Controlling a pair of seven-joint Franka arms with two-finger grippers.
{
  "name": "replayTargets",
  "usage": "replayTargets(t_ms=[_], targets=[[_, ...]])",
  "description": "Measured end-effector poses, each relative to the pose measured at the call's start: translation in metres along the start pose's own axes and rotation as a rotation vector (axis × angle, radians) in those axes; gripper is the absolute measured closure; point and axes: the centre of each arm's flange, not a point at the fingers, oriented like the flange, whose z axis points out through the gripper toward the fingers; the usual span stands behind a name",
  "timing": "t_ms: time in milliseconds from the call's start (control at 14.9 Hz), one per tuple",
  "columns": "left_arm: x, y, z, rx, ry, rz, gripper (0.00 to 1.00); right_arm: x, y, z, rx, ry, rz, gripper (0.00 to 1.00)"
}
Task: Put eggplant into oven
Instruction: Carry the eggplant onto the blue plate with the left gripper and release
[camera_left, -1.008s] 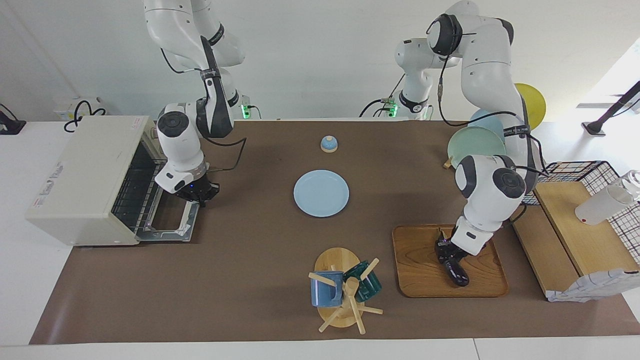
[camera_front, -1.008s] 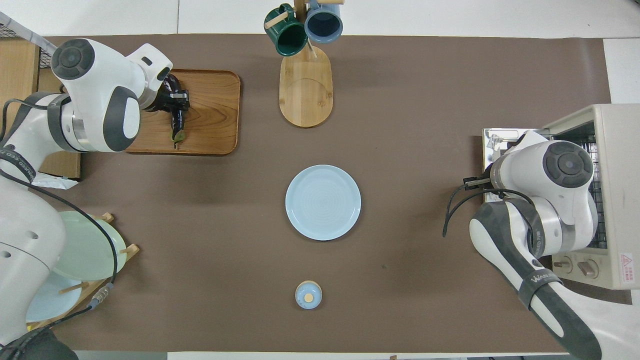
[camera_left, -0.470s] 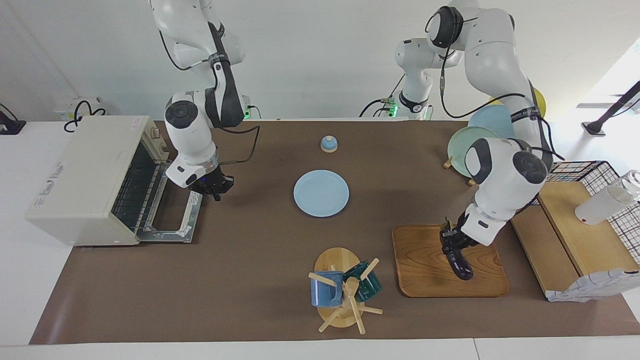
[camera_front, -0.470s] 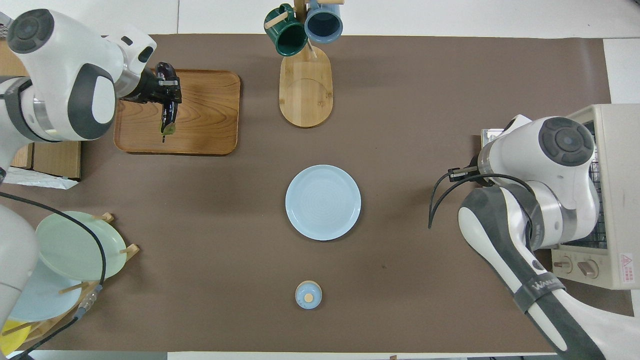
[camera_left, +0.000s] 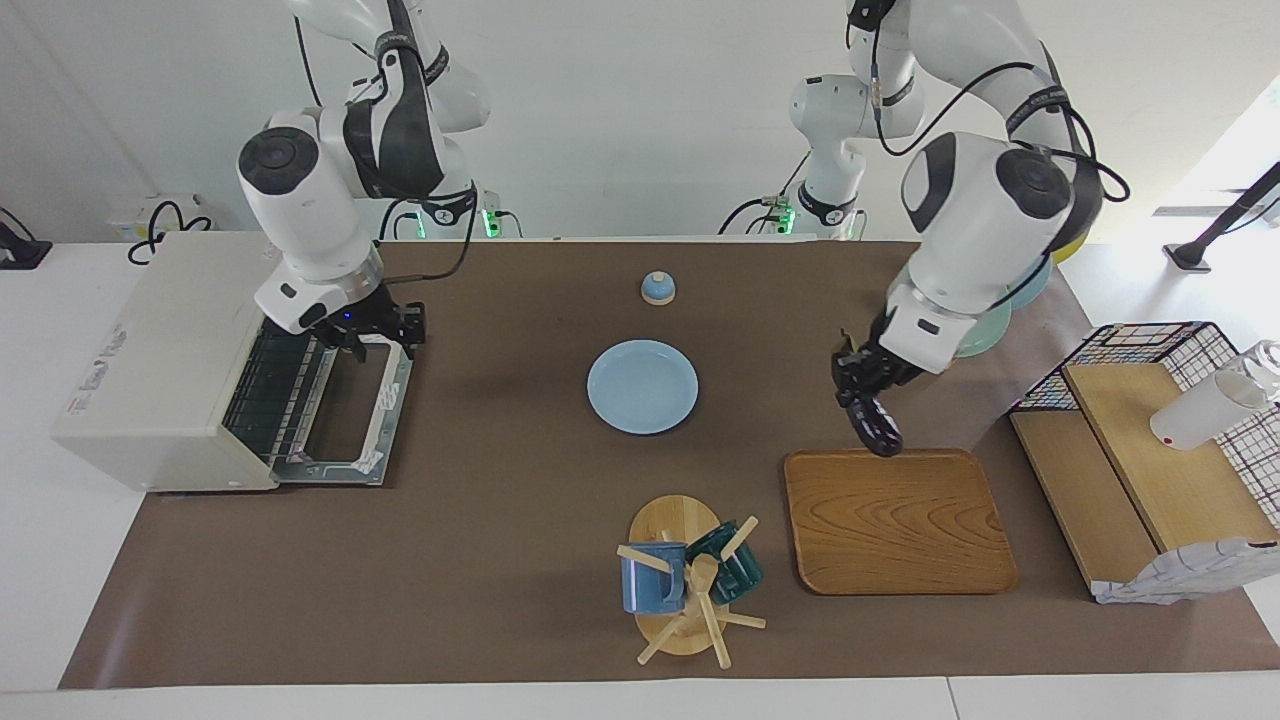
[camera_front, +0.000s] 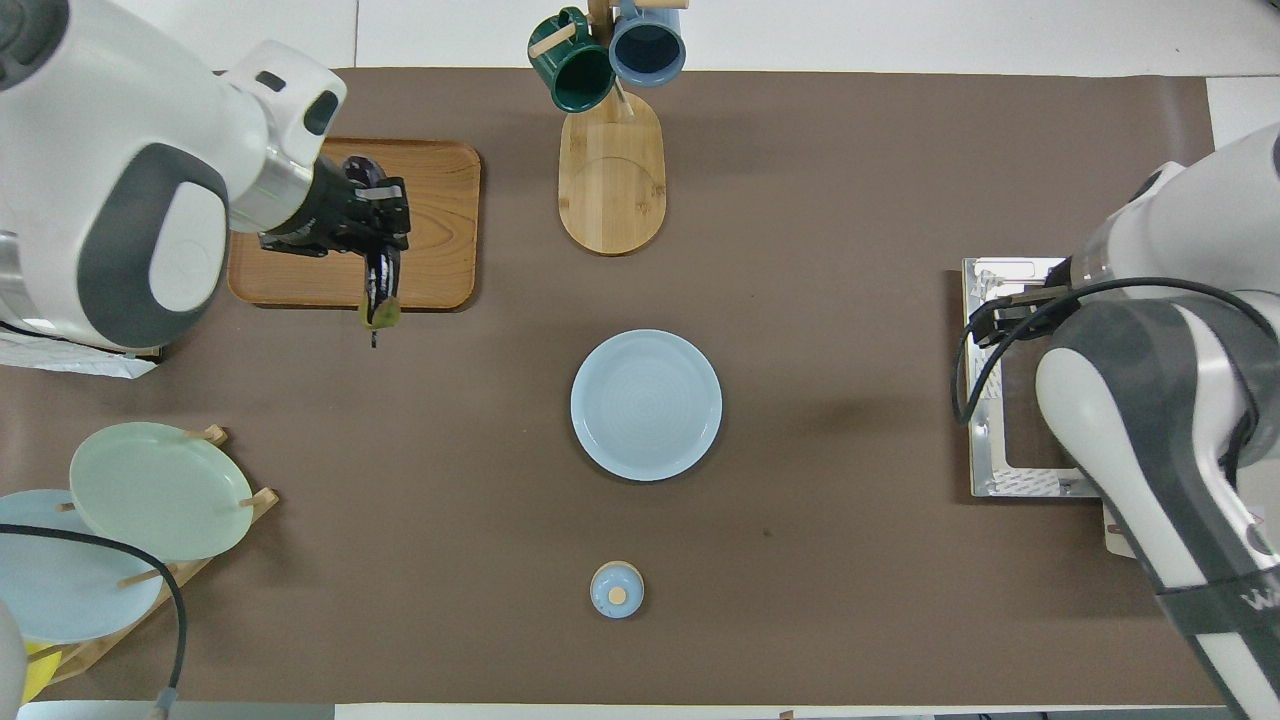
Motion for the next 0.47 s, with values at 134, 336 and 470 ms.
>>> replayTargets(t_ms=[134,336,470], targets=[[-0.045,0.047,0.02,-0.004,-0.034,0.017,0.68,-0.002,0.013,-0.012,0.002,-0.003,0.015,0.01],[-0.109,0.098,0.073,-0.033,-0.009,0.055,0.68,0.001,0.005,-0.005,0.004,-0.002,0.002,0.0],[-0.149,0.127,0.112,-0.06,0.022,0.063,0.68,0.003,0.0,-0.001,0.011,0.009,-0.006,0.0]])
